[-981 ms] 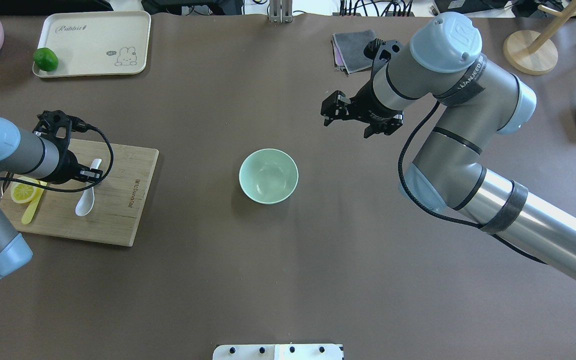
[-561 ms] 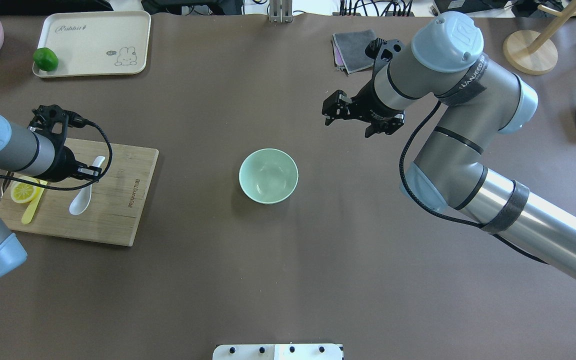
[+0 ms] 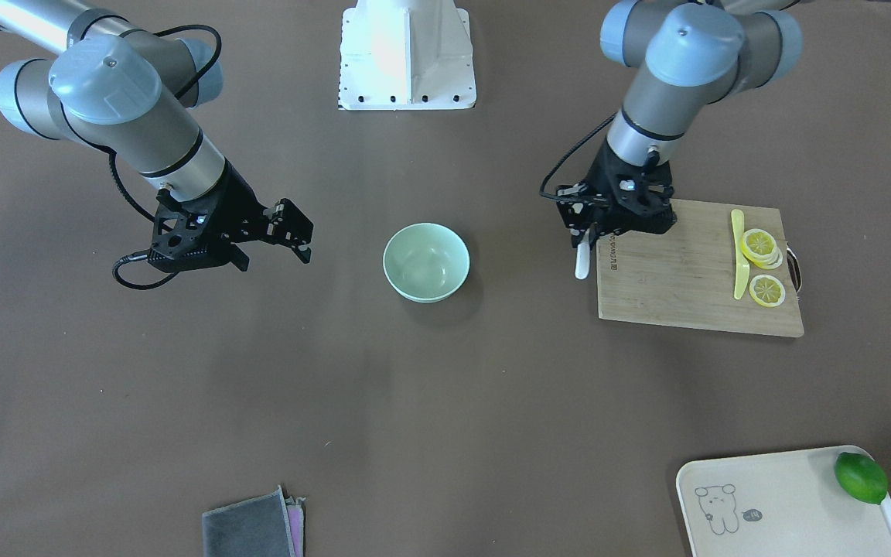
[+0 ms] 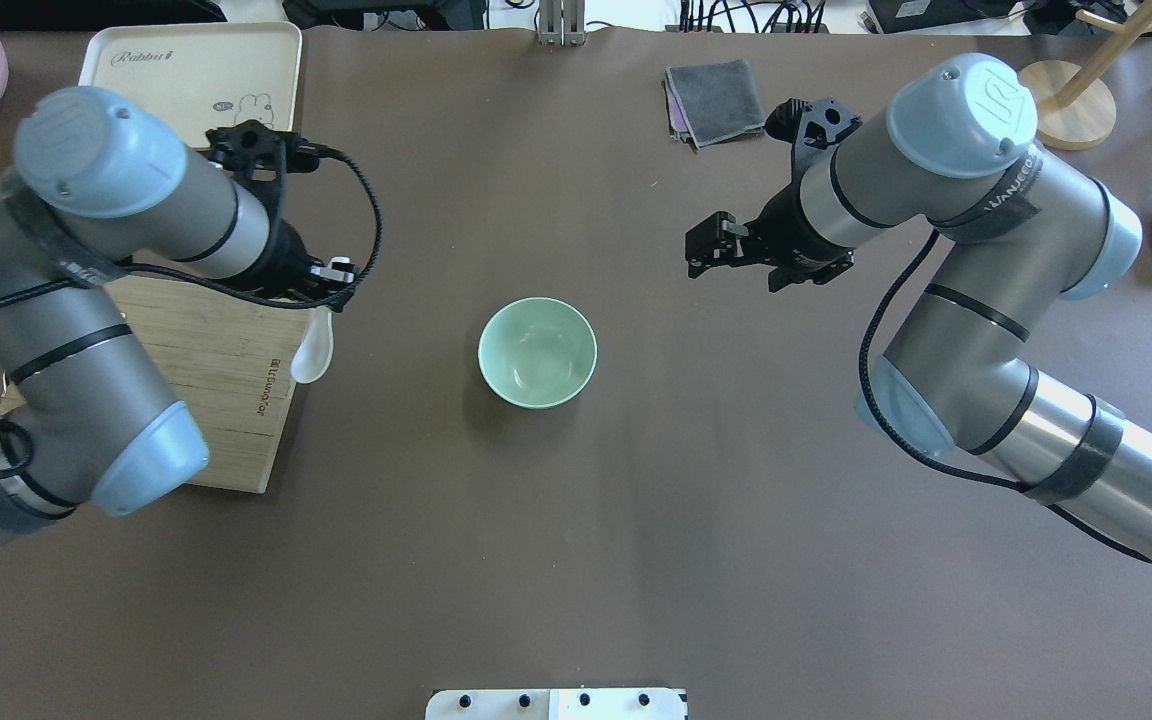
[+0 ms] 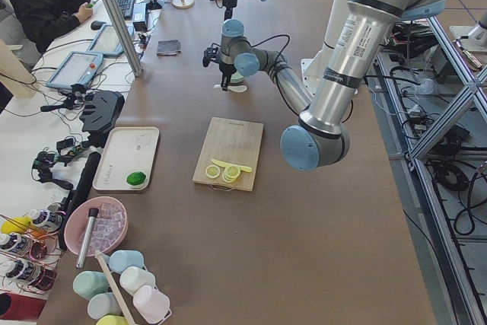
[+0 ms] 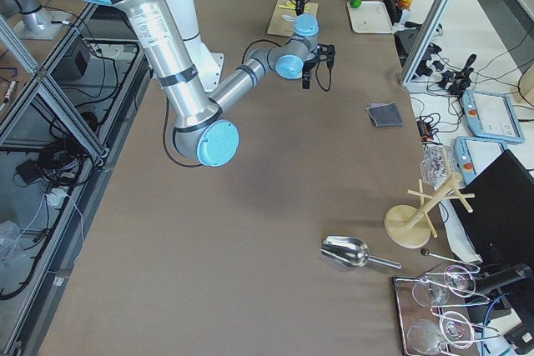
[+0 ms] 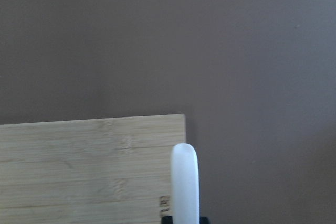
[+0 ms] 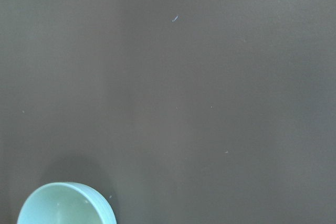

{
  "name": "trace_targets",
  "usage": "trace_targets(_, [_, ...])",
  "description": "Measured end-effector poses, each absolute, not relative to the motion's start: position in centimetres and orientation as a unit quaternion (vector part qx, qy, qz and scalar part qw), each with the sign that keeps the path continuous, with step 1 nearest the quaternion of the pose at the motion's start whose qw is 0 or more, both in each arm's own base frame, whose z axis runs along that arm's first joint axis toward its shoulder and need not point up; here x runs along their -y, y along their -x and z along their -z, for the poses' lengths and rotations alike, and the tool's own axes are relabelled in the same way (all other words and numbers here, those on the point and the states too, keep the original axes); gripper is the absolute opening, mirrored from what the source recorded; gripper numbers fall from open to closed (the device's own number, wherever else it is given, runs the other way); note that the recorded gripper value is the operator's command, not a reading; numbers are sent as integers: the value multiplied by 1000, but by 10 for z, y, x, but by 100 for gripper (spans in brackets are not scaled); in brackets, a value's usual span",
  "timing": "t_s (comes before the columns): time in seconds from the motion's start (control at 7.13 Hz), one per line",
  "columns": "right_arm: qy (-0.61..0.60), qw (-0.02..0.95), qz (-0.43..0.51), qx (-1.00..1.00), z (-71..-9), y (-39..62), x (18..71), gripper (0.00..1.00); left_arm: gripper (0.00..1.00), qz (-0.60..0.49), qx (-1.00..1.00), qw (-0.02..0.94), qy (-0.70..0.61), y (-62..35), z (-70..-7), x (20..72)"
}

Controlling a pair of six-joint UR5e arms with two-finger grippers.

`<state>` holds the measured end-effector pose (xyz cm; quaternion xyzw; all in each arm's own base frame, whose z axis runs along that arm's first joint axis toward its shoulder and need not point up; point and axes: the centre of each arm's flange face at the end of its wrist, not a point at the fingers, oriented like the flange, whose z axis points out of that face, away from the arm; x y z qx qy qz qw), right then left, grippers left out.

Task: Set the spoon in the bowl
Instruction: 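Carry the white spoon with the left gripper and lower it into the bowl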

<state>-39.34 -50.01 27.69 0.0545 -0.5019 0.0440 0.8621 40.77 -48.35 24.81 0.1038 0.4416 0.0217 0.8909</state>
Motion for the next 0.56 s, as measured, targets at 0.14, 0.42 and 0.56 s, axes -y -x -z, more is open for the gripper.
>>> trace_targets(0.14, [-60,865,-37,496,-291,382,495,100,0,-12,-458,884,-96,-436,-214,485])
trace_targets(0.42, [-77,870,-30,486,-326,353,494,100,0,-4,-492,866,-92,-485,-178,488])
trace_targets(0.56, [-86,866,-30,492,-339,337,496,100,0,4,-508,856,-93,-516,-178,498])
